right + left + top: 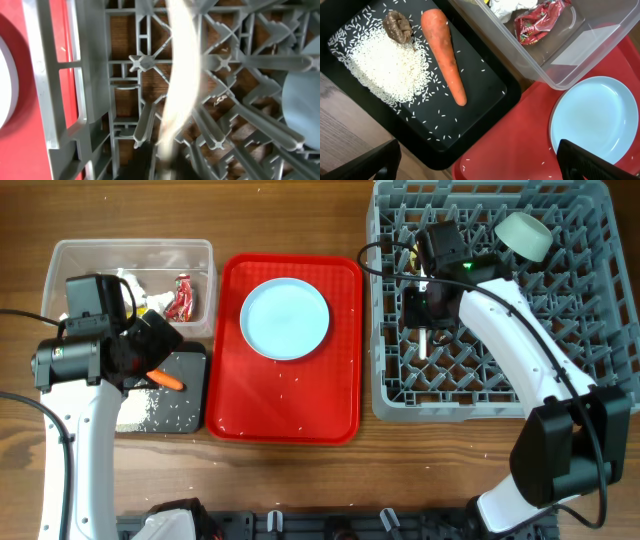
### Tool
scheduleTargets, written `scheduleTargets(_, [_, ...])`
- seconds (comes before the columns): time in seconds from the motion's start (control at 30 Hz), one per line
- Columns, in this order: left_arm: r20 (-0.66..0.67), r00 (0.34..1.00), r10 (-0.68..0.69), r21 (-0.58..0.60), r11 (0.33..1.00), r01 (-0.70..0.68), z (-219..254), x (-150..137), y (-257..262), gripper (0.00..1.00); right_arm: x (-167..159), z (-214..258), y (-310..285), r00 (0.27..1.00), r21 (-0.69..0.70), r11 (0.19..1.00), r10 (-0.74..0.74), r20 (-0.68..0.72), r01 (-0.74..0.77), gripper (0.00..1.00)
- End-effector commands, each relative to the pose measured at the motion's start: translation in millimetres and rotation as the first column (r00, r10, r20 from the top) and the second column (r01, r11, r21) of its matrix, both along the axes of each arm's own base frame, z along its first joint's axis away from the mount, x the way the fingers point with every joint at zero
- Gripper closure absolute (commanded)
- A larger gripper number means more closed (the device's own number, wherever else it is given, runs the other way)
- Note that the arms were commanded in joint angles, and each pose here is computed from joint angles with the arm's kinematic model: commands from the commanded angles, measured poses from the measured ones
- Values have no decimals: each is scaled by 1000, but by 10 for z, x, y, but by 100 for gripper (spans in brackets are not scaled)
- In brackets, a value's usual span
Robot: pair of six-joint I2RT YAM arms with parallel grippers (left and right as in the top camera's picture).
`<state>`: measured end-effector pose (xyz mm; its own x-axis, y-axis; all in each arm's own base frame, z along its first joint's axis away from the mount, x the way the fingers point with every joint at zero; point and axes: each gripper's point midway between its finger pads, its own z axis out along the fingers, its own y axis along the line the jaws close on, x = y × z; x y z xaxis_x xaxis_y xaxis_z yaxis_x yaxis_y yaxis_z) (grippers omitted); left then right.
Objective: Sort waste into correct bins and load items into the dishwasher rack
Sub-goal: 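Lower the spoon into the rack slots and open the right gripper, then move the right gripper to the light-blue plate and grasp its rim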
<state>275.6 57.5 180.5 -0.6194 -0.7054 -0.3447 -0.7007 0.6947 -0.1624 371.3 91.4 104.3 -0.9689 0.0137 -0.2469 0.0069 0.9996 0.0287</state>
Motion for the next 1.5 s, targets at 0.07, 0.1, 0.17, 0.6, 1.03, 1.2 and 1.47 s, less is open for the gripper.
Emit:
scheduleTargets(0.07, [20,1000,17,14,1000,-18,65,1,43,0,-14,-62,-29,1000,-20,1000,-11,-12,11,41])
scheduleTargets(0.1, [20,1000,17,14,1000,-18,65,1,43,0,-13,-62,-29,1000,-20,1000,-11,-11,11,41])
scheduleTargets(0.17, [20,1000,17,14,1000,-18,65,1,43,0,-9,-61,-42,1000,-27,1000,-13,-9,13,41])
scheduleTargets(0.6, [20,1000,17,14,1000,-18,65,1,43,0,-39,-59,-214,999,-138,990,35,-18,-37,18])
scheduleTargets(1.03, [20,1000,17,14,1000,-18,65,1,43,0,-183,39,619,965,317,917,261,-21,-241,20])
scheduleTargets(1.2, [20,1000,17,14,1000,-18,65,1,43,0,-188,116,885,954,394,875,299,19,-282,25])
scheduleTargets(1.47, [20,1000,17,13,1000,-17,65,1,42,0,239,255,1445,924,209,924,255,284,-319,41])
